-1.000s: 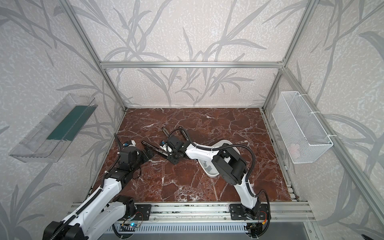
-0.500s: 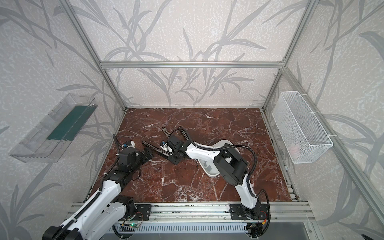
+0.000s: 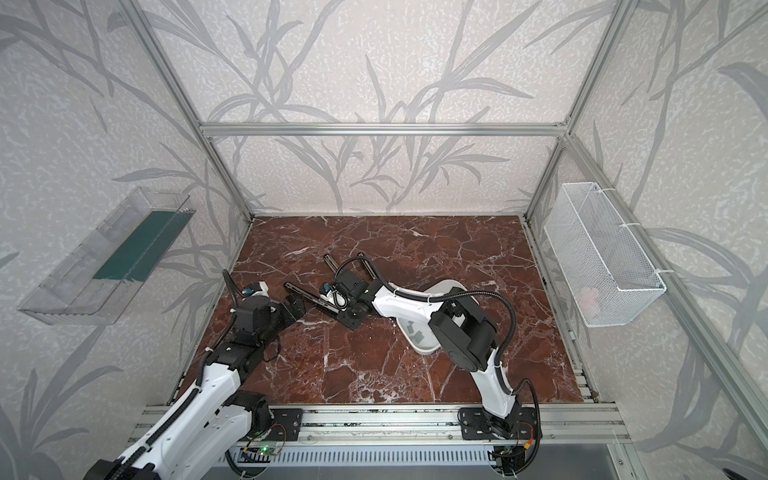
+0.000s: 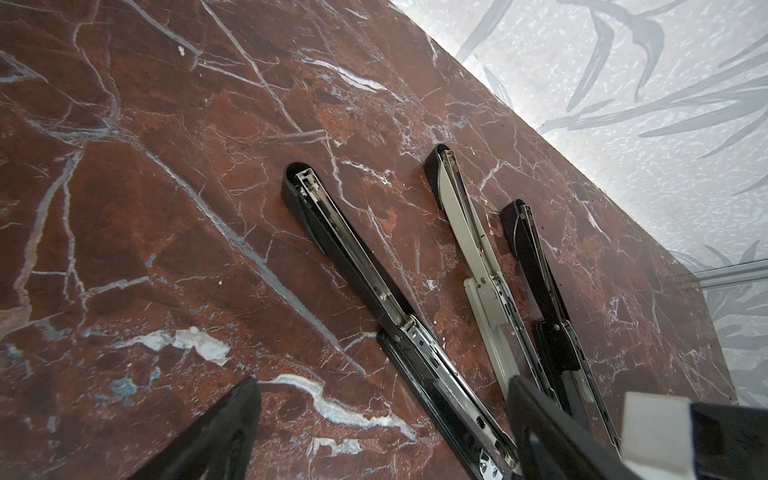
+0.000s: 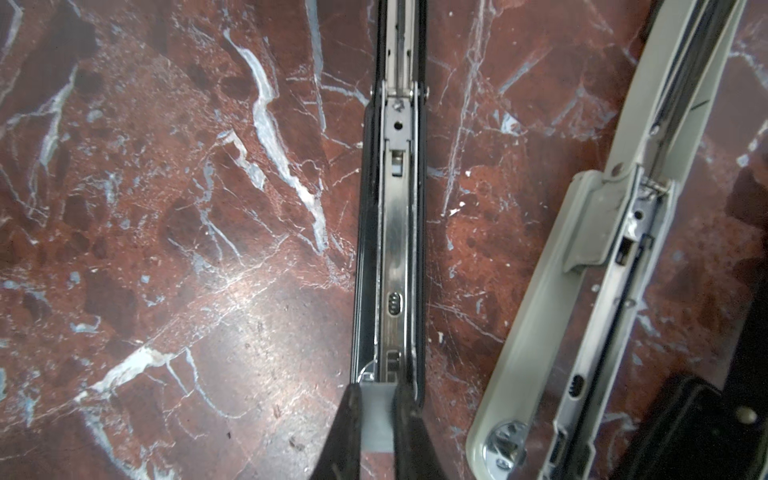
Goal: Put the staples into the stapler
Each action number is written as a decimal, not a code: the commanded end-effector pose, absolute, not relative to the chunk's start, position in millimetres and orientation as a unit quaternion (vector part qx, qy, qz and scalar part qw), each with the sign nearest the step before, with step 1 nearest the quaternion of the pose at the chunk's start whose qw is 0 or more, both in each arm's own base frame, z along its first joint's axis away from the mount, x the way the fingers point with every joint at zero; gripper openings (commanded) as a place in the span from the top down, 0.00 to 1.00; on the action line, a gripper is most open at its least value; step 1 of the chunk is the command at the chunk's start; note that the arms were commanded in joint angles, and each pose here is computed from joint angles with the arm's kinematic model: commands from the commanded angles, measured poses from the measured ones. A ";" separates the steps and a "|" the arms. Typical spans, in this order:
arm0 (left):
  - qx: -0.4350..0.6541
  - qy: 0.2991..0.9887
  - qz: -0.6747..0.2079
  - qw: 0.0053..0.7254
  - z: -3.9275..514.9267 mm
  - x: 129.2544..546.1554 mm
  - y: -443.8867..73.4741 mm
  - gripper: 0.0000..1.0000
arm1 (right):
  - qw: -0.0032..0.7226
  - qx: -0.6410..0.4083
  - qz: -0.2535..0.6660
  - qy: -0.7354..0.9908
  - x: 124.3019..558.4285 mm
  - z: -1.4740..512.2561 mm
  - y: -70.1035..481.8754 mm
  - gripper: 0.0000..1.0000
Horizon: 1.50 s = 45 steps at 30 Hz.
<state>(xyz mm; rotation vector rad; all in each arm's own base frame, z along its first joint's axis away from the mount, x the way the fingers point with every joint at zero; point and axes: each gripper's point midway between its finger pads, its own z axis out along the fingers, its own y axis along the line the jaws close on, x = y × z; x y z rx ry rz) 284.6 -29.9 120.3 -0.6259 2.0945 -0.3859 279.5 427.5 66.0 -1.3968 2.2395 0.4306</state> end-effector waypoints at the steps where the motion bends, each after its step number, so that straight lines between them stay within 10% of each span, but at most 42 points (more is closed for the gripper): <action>1: -0.261 0.846 -0.143 0.442 115.5 284.1 -24.5 0.07 | 0.264 -0.515 0.176 0.796 278.8 97.5 433.4 0.99; 45: -0.258 0.851 -0.143 0.435 108.2 289.8 -26.9 0.07 | 0.232 -0.528 0.138 0.806 289.6 47.7 421.6 1.00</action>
